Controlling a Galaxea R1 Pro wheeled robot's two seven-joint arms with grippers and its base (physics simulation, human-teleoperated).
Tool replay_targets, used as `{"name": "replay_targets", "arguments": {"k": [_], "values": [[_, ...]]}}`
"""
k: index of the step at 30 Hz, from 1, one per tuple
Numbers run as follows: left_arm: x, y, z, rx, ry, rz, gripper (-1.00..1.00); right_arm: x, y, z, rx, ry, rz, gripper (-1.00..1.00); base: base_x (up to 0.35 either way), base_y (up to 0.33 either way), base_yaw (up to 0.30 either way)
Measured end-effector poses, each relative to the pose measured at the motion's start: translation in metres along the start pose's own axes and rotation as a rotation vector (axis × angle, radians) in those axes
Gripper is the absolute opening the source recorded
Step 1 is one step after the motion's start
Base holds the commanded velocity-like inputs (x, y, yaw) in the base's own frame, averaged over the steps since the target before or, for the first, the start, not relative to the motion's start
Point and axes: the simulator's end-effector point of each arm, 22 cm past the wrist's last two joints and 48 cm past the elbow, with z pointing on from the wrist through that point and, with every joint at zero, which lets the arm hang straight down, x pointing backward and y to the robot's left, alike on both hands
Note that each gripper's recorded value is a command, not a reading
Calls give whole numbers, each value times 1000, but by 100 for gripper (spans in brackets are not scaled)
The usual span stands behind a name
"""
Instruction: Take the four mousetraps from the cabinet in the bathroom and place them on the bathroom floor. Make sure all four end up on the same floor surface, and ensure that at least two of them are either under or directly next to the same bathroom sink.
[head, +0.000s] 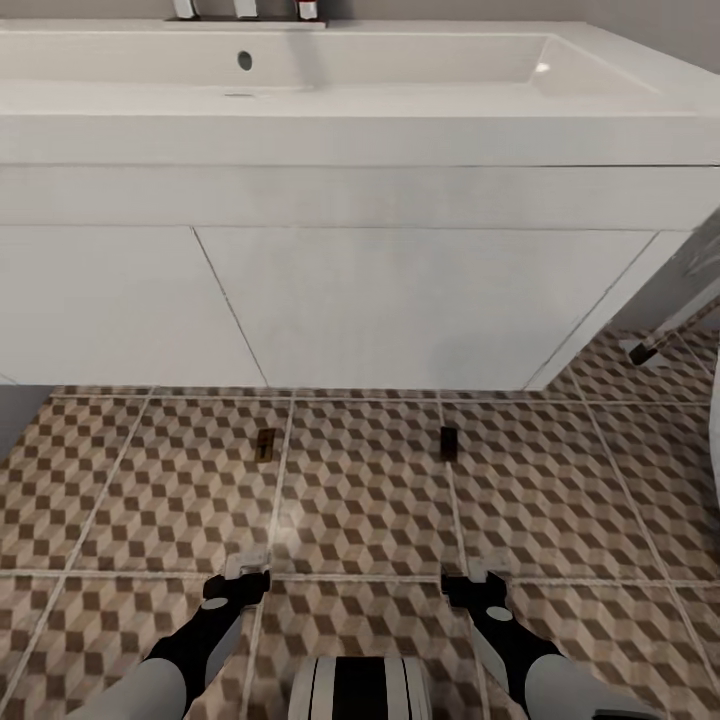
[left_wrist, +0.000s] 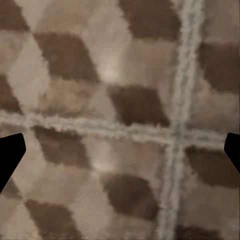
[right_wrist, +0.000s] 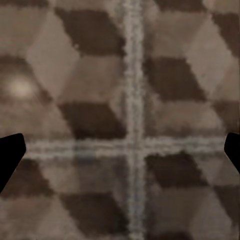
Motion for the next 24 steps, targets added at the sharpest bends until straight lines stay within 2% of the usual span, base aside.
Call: {"name": "replay_targets", "arguments": {"k": [18,24], "values": [[-1,0,0,1,-2,-1,100,-4,0,0,0,-9,0,100,-318,0,0],[-1,0,0,1,-3,-2,100,-6,3,0,-5,-14,-4,100,-201,0,0]]}}
